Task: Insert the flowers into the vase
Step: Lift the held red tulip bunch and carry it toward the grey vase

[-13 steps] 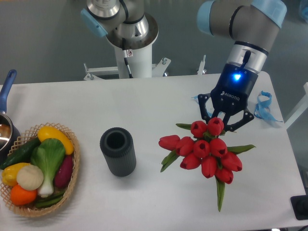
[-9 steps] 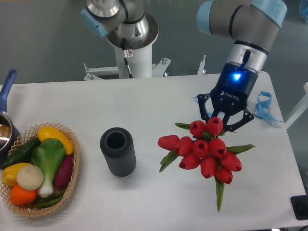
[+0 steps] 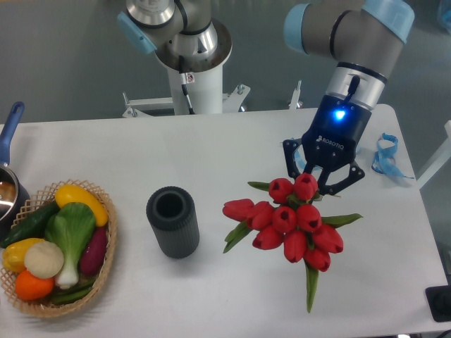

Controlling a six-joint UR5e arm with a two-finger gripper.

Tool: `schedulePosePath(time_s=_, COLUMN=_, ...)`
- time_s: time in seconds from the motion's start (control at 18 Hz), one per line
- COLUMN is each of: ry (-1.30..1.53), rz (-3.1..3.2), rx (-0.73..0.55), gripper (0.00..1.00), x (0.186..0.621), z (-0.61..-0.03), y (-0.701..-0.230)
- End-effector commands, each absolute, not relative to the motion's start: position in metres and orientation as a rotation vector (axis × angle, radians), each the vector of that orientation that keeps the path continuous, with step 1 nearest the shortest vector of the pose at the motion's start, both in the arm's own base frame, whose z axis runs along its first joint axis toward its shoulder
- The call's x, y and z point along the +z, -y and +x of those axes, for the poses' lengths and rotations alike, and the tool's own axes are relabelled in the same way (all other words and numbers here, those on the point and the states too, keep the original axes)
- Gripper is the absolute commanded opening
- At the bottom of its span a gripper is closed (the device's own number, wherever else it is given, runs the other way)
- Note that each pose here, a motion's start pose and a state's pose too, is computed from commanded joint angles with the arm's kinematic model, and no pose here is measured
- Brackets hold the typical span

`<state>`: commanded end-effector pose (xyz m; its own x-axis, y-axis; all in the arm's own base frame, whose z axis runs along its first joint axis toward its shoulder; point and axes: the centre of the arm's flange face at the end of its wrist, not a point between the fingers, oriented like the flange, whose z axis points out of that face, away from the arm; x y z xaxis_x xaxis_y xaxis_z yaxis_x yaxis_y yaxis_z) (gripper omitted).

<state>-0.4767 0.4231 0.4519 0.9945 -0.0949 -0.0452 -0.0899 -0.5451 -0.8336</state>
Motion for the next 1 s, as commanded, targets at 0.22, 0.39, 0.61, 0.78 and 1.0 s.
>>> schedulePosePath(time_s=0.22, ry=-0.215, rz=-2.071, rx=-0.047, gripper=0.13, x=0.458, z=-0.451, y=-0.450)
schedulePosePath(time_s=0.39, ry=-0.256, rz=-1.999, rx=-0.108, gripper=0.13, x=0.462, z=-0.434, y=-0.461)
schedulePosePath(time_s=0.61, ry=-0.292, rz=-1.819, rx=-0.250, gripper=0.13, x=0.464, z=-0.410, y=-0.463)
schedulePosePath(time_s=0.78, ry=-0.305, rz=-1.714, rx=-0.326, gripper=0.13, x=0.463, z=-0.387, y=-0.455)
schedulePosePath(time_s=1.0, ry=-0.309, rz=-1.624, rx=-0.387, gripper=0.13, x=0.464, z=-0.357, y=-0.442)
